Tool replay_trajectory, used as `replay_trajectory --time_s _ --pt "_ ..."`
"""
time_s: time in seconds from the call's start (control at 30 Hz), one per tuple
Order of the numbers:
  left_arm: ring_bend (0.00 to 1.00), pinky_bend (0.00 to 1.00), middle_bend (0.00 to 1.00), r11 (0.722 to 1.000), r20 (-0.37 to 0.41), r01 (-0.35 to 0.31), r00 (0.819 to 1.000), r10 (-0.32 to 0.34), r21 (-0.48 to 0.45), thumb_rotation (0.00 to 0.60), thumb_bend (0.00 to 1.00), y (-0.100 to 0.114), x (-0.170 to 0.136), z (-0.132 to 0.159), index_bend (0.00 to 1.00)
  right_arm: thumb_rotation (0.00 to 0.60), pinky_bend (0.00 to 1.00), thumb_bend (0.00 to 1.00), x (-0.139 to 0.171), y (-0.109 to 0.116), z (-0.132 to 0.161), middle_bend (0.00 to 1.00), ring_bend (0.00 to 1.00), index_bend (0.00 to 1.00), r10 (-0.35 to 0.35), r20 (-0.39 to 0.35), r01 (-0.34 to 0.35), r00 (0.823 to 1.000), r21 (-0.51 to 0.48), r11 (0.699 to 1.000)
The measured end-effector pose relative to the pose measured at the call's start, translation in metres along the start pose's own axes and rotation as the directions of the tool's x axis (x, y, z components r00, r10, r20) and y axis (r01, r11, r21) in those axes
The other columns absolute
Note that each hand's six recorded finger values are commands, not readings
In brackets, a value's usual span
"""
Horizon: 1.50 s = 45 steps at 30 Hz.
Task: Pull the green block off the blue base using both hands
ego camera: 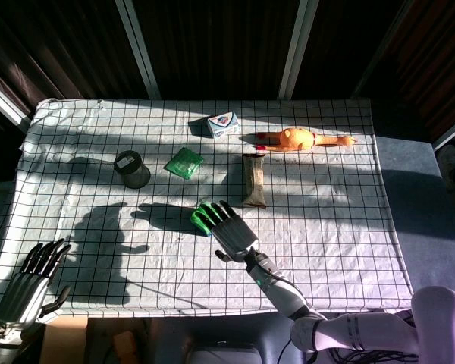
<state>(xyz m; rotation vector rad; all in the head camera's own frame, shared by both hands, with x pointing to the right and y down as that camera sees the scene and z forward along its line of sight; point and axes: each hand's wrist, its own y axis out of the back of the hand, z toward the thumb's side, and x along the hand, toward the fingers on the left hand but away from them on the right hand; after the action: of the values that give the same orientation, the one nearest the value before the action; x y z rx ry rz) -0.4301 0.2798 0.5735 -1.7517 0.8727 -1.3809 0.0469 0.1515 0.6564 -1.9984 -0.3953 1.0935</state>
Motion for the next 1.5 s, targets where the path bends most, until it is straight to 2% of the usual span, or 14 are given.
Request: replay_trajectory --time_s 0.17,0.33,0.63,0.73,0.87,1.07,1.37,1.5 --pt "0.0 0.01 0.0 1.0 -0.01 -0.007 1.0 0.006 -0.011 0.6 0.38 0.003 -0.004 -0.004 0.0 0.6 0.0 0.2 -0.012 0.002 0.009 0.0 0.0 0.0 -0.001 0.018 0.001 1.0 0.014 1.0" --pt "0.0 0.01 0.0 1.0 -0.016 -0.01 1.0 0.01 -0.014 0.6 0.38 0.004 -0.006 -0.005 0.0 0.6 0.0 0.2 -0.026 0.001 0.003 0.0 0.0 0.0 0.015 0.071 -0.015 0.997 0.004 1.0" --pt "0.0 0.01 0.0 1.0 -0.033 -0.004 0.999 0.003 -0.022 0.6 0.38 0.003 -0.003 -0.01 0.0 0.6 0.0 0.2 -0.061 -0.004 -0.009 0.0 0.0 0.0 0.023 0.146 -0.03 0.989 0.046 0.998" --pt "0.0 0.01 0.0 1.0 -0.041 -0.005 0.999 0.004 -0.025 0.6 0.38 0.004 -0.001 -0.012 0.0 0.6 0.0 0.2 -0.07 -0.01 -0.008 0.0 0.0 0.0 0.044 0.152 -0.049 0.987 0.026 0.998" --pt "0.0 0.01 0.0 1.0 -0.05 -0.009 0.999 0.007 -0.03 0.6 0.38 0.005 0.0 -0.014 0.0 0.6 0.0 0.2 -0.077 -0.018 0.001 0.0 0.0 0.0 0.083 0.14 -0.076 0.987 -0.056 0.995" --pt "0.0 0.01 0.0 0.999 -0.053 -0.006 0.999 0.004 -0.032 0.6 0.38 0.006 0.002 -0.015 0.0 0.6 0.0 0.2 -0.082 -0.018 0.004 0.0 0.0 0.0 0.085 0.145 -0.069 0.986 -0.11 0.991" --pt "0.0 0.01 0.0 0.999 -0.048 -0.006 0.999 0.004 -0.033 0.6 0.38 0.007 0.002 -0.014 0.0 0.6 0.0 0.2 -0.084 -0.018 -0.002 0.0 0.0 0.0 0.068 0.176 -0.049 0.982 -0.114 0.992" --pt "0.0 0.01 0.0 0.999 -0.047 -0.006 0.999 0.004 -0.036 0.6 0.38 0.007 0.002 -0.015 0.0 0.6 0.0 0.2 -0.088 -0.018 -0.015 0.0 0.0 0.0 0.058 0.214 -0.035 0.975 -0.106 0.994"
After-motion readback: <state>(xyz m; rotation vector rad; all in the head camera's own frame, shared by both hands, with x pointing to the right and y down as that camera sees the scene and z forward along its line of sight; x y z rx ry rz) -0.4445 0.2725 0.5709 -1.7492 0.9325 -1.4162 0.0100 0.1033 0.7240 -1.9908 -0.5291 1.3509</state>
